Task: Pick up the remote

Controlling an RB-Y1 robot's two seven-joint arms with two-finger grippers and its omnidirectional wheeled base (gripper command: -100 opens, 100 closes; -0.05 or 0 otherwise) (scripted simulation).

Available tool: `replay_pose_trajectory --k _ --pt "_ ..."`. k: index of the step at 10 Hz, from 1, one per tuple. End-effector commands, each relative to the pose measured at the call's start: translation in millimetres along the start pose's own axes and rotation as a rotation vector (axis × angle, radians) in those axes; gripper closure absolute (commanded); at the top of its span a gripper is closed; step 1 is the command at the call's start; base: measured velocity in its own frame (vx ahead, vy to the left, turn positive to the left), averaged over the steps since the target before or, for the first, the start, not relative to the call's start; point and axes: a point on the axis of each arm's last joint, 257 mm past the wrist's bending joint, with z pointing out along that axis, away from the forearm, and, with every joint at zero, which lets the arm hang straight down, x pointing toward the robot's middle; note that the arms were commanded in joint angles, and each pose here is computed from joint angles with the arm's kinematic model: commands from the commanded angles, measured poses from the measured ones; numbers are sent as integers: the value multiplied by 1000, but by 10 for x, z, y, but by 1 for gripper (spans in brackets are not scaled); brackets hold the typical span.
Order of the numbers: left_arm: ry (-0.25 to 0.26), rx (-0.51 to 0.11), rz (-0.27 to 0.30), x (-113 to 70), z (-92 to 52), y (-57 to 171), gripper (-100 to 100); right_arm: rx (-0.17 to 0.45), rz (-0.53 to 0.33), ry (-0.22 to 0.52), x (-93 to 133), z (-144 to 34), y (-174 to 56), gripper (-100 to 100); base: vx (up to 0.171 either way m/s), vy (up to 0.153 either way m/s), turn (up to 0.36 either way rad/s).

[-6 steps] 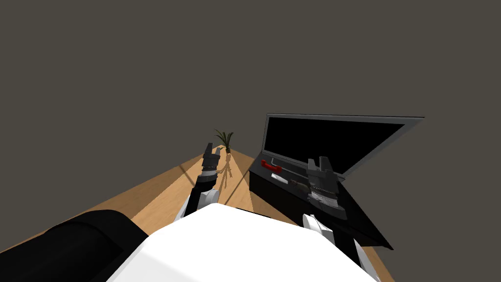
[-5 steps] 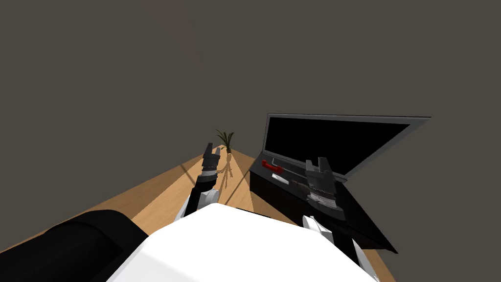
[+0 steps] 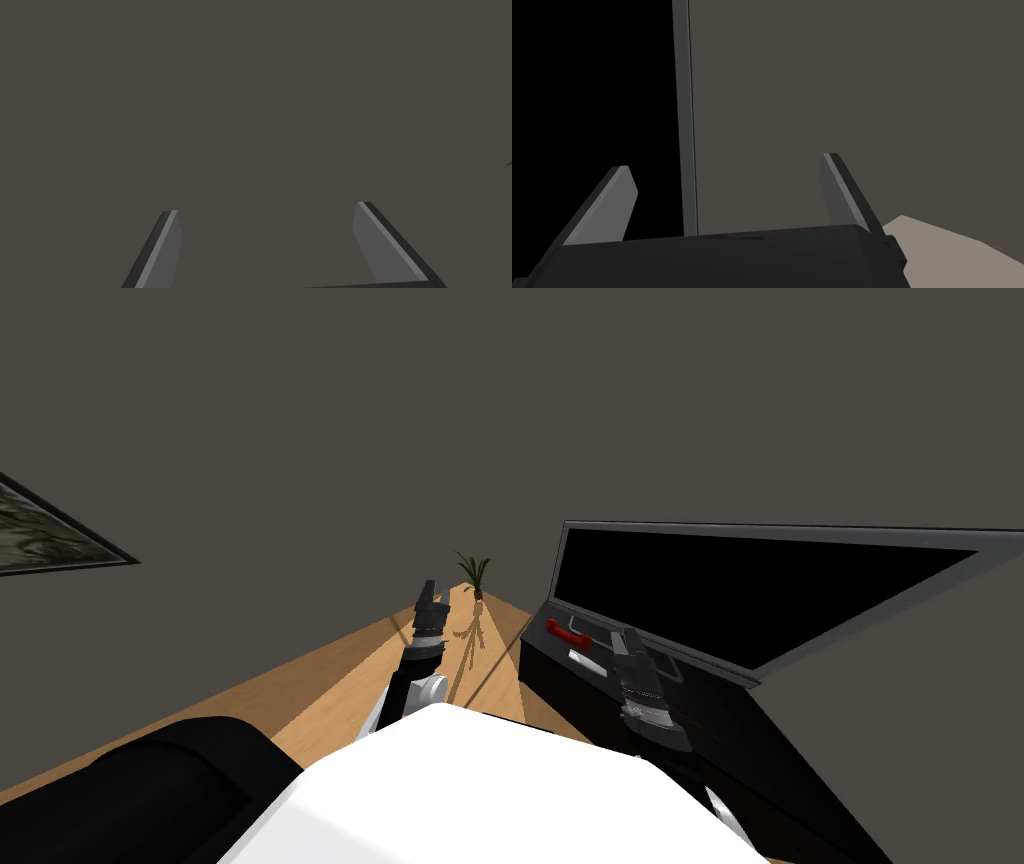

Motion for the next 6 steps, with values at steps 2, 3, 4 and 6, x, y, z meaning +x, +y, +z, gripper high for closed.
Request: replay_pose_trajectory --k 2,3,4,6 --pt "0 0 0 -1 0 0 0 65 -28 54 184 -193 -276 -100 27 34 134" --pt "0 0 0 0 0 0 0 101 -47 90 274 -333 -413 -100 46 39 291" --pt "0 0 0 0 0 0 0 123 -46 94 290 -384 -505 -100 42 23 82" --pt "0 0 0 0 0 0 0 211 -90 175 470 -749 -813 -100 62 35 252"
